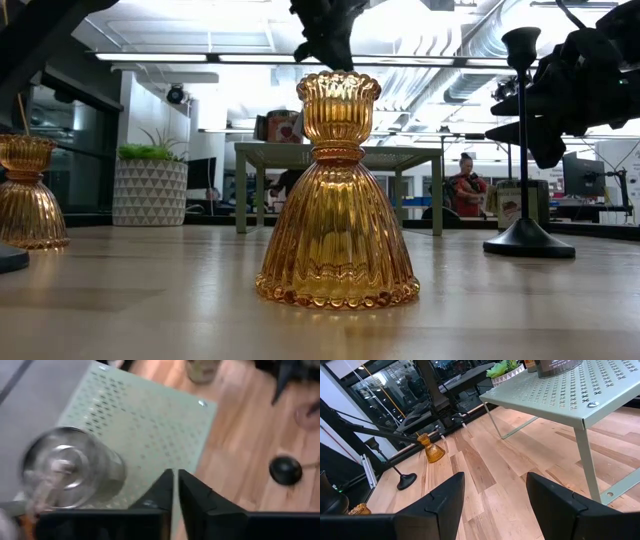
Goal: Pick & Place candle stick holders
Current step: Put the bottom silver scented candle on the shelf
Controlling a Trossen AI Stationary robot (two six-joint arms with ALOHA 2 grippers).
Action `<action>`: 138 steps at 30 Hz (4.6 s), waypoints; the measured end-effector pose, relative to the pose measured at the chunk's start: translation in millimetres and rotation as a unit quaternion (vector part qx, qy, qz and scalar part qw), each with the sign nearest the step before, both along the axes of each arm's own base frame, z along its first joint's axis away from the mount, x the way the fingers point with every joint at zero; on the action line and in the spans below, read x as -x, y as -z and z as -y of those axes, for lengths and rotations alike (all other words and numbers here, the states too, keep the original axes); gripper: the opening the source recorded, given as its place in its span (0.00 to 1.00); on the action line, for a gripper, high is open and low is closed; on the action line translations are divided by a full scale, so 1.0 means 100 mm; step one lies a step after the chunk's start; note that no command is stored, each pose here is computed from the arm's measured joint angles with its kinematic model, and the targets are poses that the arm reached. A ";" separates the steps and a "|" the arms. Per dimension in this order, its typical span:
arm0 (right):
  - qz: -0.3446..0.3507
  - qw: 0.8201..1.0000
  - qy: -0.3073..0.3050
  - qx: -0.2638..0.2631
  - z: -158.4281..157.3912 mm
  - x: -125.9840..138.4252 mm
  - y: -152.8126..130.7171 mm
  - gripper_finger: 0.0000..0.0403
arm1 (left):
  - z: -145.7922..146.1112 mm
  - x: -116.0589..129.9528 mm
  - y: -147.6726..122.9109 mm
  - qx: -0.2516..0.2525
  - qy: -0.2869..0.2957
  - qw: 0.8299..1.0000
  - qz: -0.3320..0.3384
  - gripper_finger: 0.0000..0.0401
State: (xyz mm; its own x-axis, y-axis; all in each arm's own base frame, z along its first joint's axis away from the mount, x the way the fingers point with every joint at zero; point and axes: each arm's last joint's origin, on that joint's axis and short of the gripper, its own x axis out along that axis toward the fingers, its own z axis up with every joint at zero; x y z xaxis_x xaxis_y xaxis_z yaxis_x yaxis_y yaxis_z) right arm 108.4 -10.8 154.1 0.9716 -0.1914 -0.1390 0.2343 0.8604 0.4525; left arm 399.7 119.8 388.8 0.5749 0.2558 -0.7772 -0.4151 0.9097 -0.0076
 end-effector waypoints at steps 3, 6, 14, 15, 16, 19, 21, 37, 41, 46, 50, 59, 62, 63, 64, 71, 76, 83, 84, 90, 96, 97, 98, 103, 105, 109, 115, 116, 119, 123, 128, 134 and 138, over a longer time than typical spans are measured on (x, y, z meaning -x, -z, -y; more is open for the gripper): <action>0.000 1.000 0.000 0.000 0.00 0.00 0.00 0.51 | 0.03 -0.02 0.09 0.006 0.015 1.000 -0.016 0.03; 0.000 1.000 0.000 0.000 0.00 0.00 0.00 0.51 | 0.05 -0.05 0.21 0.011 0.031 0.999 -0.037 0.01; 0.000 1.000 0.000 0.000 0.00 0.00 0.00 0.51 | 0.04 -0.13 0.39 -0.040 0.080 0.995 -0.052 0.00; 0.000 1.000 0.000 0.000 0.00 0.00 0.00 0.51 | 0.04 -0.15 0.41 -0.047 0.087 0.994 -0.052 0.00; 0.000 1.000 0.000 0.000 0.00 0.00 0.00 0.51 | 0.03 -0.16 0.43 -0.054 0.095 0.993 -0.052 0.00; 0.000 1.000 0.000 0.000 0.00 0.00 0.00 0.51 | 0.02 -0.18 0.50 -0.073 0.119 0.988 -0.058 0.00; 0.000 1.000 0.000 0.000 0.00 0.00 0.00 0.51 | 0.02 -0.19 0.51 -0.083 0.130 0.986 -0.063 0.00; 0.000 1.000 0.000 0.000 0.00 0.00 0.00 0.51 | -0.21 -0.07 0.53 -0.142 0.056 0.981 -0.123 0.00; 0.000 1.000 0.000 0.000 0.00 0.00 0.00 0.51 | -0.26 -0.06 0.52 -0.157 0.038 0.979 -0.126 0.00; 0.000 1.000 0.000 0.000 0.00 0.00 0.00 0.51 | -0.32 -0.07 0.54 -0.165 0.022 0.978 -0.129 0.00; 0.000 1.000 0.000 0.000 0.00 0.00 0.00 0.51 | -0.35 -0.06 0.56 -0.162 0.012 0.978 -0.131 0.00; 0.000 1.000 0.000 0.000 0.00 0.00 0.00 0.51 | -0.43 -0.07 0.58 -0.172 -0.009 0.976 -0.132 0.00; 0.000 1.000 0.000 0.000 0.00 0.00 0.00 0.51 | -0.45 -0.06 0.58 -0.175 -0.016 0.975 -0.135 0.00; 0.000 1.000 0.000 0.000 0.00 0.00 0.00 0.51 | -0.46 -0.05 0.58 -0.176 -0.019 0.975 -0.135 0.00; 0.000 1.000 0.000 0.000 0.00 0.00 0.00 0.51 | -0.48 -0.04 0.58 -0.177 -0.022 0.974 -0.136 0.00; 0.000 1.000 0.000 0.000 0.00 0.00 0.00 0.51 | -0.47 -0.05 0.58 -0.170 -0.016 0.976 -0.133 0.00; 0.000 1.000 0.000 0.000 0.00 0.00 0.00 0.51 | -0.44 -0.06 0.57 -0.170 -0.010 0.977 -0.128 0.00; 0.000 1.000 0.000 0.000 0.00 0.00 0.00 0.51 | -0.28 0.16 0.35 -0.132 -0.021 0.983 -0.128 0.00; 0.000 1.000 0.000 0.000 0.00 0.00 0.00 0.51 | -0.25 0.18 0.35 -0.117 -0.031 0.984 -0.132 0.00; 0.000 1.000 0.000 0.000 0.00 0.00 0.00 0.51 | -0.25 0.30 0.38 -0.065 -0.101 0.980 -0.157 0.00; 0.000 1.000 0.000 0.000 0.00 0.00 0.00 0.51 | -0.37 0.34 0.40 -0.078 -0.136 0.974 -0.163 0.00; 0.000 1.000 0.000 0.000 0.00 0.00 0.00 0.51 | -0.39 0.36 0.41 -0.077 -0.141 0.973 -0.168 0.00; 0.000 1.000 0.000 0.000 0.00 0.00 0.00 0.51 | -0.40 0.37 0.42 -0.074 -0.146 0.971 -0.172 0.00; 0.000 1.000 0.000 0.000 0.00 0.00 0.00 0.51 | -0.44 0.39 0.42 -0.084 -0.160 0.967 -0.178 0.00; 0.000 1.000 0.000 0.000 0.00 0.00 0.00 0.51 | -0.46 0.40 0.42 -0.094 -0.169 0.964 -0.182 0.00; 0.000 1.000 0.000 0.000 0.00 0.00 0.00 0.51 | -0.51 0.43 0.42 -0.094 -0.175 0.963 -0.183 0.00; 0.000 1.000 0.000 0.000 0.00 0.00 0.00 0.51 | -0.50 0.43 0.42 -0.084 -0.169 0.965 -0.183 0.00; 0.000 1.000 0.000 0.000 0.00 0.00 0.00 0.51 | -0.50 0.42 0.42 -0.078 -0.166 0.966 -0.181 0.00; 0.000 1.000 0.000 0.000 0.00 0.00 0.00 0.51 | -0.46 0.40 0.42 -0.060 -0.151 0.971 -0.173 0.00; 0.000 1.000 0.000 0.000 0.00 0.00 0.00 0.51 | -0.39 0.32 0.41 -0.053 -0.125 0.980 -0.147 0.00; 0.000 1.000 0.000 0.000 0.00 0.00 0.00 0.51 | -0.36 0.20 0.42 -0.050 -0.067 0.990 -0.115 0.00; 0.000 1.000 0.000 0.000 0.00 0.00 0.00 0.51 | -0.42 0.08 0.52 -0.083 -0.045 0.988 -0.119 0.00; 0.000 1.000 0.000 0.000 0.00 0.00 0.00 0.51 | -0.47 0.02 0.60 -0.101 -0.024 0.986 -0.129 0.00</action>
